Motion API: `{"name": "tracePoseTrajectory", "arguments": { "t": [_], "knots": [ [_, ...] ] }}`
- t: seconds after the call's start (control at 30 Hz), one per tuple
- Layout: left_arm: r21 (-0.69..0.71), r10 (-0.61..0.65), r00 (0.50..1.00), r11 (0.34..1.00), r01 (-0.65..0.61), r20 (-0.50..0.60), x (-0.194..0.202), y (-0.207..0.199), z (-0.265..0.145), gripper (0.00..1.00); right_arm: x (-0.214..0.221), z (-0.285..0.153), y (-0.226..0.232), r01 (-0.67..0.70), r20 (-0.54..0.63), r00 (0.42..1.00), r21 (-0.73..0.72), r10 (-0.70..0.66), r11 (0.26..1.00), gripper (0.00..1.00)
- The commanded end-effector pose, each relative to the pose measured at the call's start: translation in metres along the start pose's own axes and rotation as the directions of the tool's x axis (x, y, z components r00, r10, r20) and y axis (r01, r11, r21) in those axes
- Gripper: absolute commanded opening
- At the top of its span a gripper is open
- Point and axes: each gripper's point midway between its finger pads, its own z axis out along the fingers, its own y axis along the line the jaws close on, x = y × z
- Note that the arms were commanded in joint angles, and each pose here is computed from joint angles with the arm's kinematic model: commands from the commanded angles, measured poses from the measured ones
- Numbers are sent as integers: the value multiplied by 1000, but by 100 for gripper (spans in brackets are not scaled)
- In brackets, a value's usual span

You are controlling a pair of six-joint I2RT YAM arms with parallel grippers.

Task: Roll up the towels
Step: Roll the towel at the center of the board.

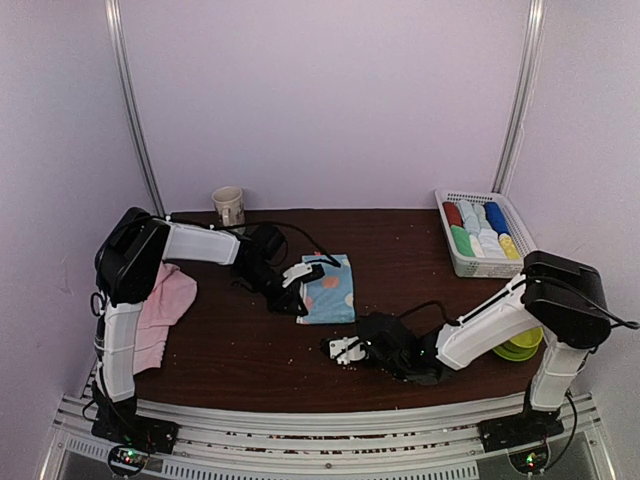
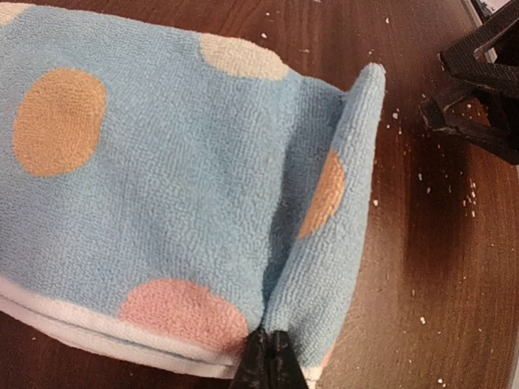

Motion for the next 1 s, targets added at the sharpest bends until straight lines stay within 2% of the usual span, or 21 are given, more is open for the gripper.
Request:
{"name": "tracePoseTrajectory", "arguments": {
  "t": [0.0,0.23,0.53,0.67,0.73,0.97],
  "knots": [
    [-14,-123,969,992,123,-216,76,5,24,0,-8,8,-10,110,-32,994,50,-108,993,44],
    [-11,-130,969,991,130,-210,76,6,22,0,-11,26,2,194,-62,979,11,-193,981,44],
    [-7,-133,968,991,134,-215,79,6,22,0,6,51,14,211,-146,967,-7,-210,977,45],
    [0,-132,968,991,135,-213,79,5,22,0,8,60,17,214,-163,963,-12,-213,977,43],
    [2,-133,969,991,137,-210,79,5,21,0,8,65,17,210,-169,963,-11,-209,978,39],
    [16,-131,970,990,137,-205,79,3,19,0,1,78,16,179,-176,967,-46,-185,983,18]
  ]
}}
